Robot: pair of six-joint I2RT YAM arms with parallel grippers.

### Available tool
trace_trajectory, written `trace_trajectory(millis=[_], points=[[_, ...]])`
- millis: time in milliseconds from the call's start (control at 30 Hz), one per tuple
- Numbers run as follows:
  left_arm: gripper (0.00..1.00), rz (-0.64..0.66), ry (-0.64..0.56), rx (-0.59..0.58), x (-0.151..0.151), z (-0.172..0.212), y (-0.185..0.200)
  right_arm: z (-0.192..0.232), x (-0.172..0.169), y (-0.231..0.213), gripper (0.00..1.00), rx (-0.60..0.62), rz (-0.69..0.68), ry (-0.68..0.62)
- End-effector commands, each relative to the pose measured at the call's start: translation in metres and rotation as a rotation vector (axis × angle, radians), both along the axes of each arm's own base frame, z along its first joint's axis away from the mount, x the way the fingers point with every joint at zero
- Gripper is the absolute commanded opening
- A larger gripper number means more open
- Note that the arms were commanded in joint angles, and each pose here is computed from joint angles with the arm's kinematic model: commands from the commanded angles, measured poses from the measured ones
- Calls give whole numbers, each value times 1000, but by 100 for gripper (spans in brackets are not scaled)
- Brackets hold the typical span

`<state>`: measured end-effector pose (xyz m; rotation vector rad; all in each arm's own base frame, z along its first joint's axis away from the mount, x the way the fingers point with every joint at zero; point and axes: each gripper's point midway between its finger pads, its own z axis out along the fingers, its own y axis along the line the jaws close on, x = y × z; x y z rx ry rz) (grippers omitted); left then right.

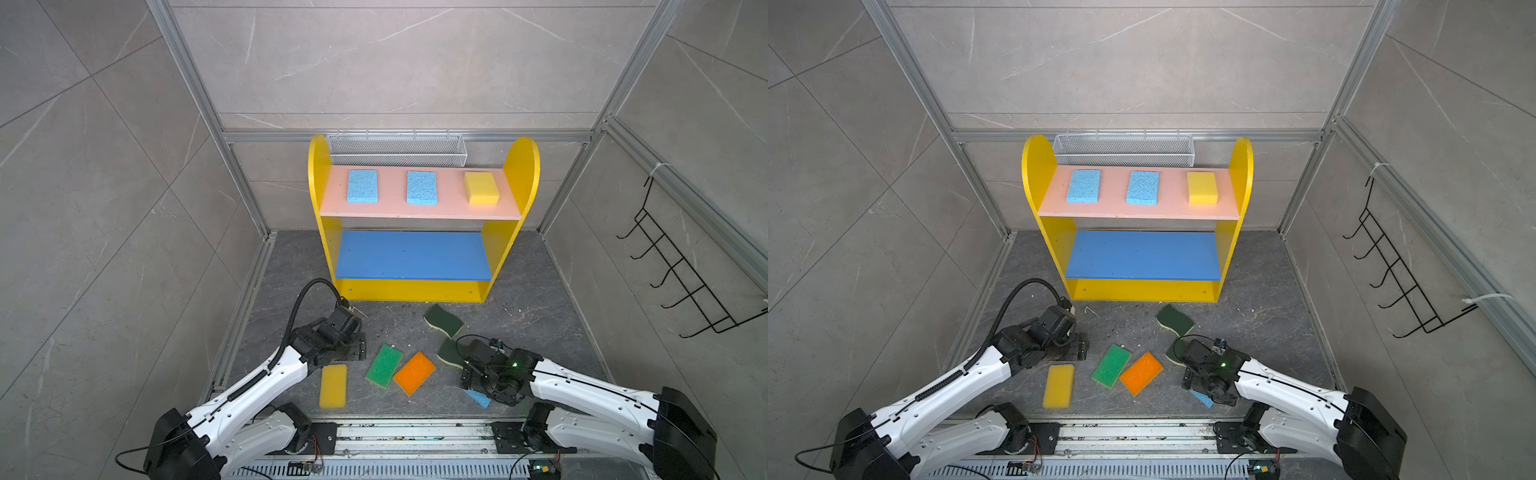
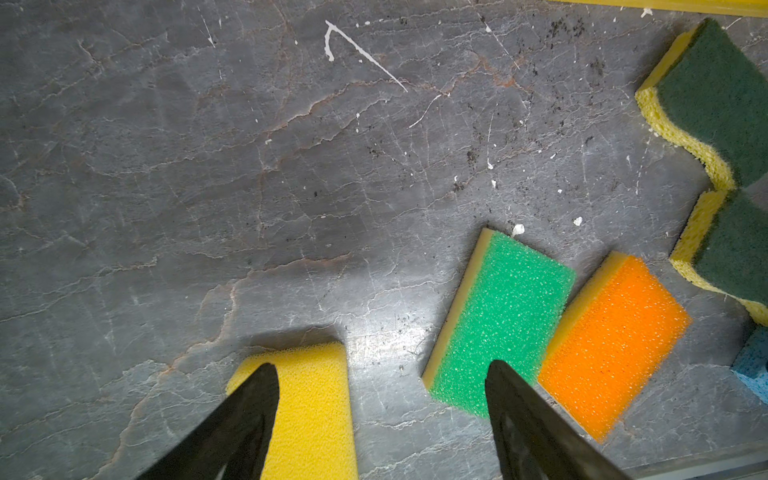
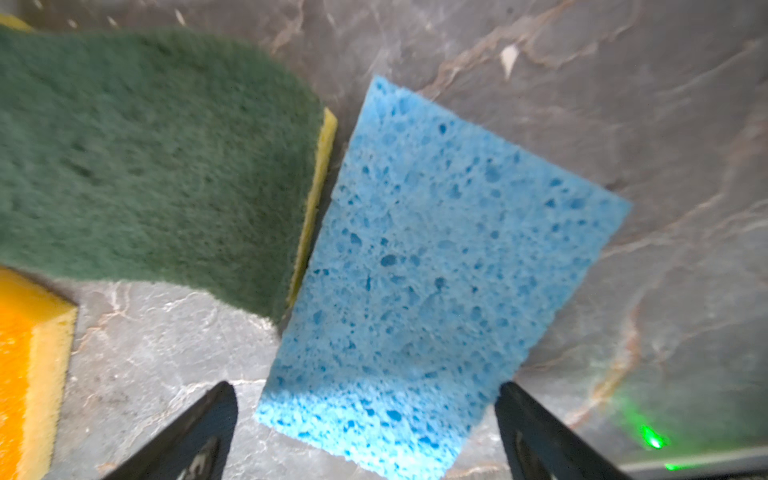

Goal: Place and organize the cleaning sponges onto the shelf

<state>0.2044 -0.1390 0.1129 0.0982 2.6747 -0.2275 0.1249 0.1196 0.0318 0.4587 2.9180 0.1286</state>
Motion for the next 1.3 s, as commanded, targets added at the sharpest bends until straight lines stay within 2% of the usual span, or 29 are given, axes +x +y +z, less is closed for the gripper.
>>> trace_trajectory(millis=[0, 200, 333, 533, 767, 1267], points=[[81, 17, -11, -12, 1, 7, 0, 16, 7, -3, 99, -22, 9, -47], [81, 18, -12, -14, 1, 7, 0, 44, 30, 5, 99, -85, 125, -123], [81, 21, -17, -10, 1, 8, 1, 56, 45, 23, 99, -59, 237, -185], [81, 24, -13, -3, -2, 7, 4, 53, 56, 37, 100, -110, 382, -132], [81, 51, -21, -4, -6, 7, 11, 40, 56, 43, 100, -109, 433, -92], [81, 70, -29, 5, -4, 9, 14, 12, 76, 40, 99, -224, 456, -50]])
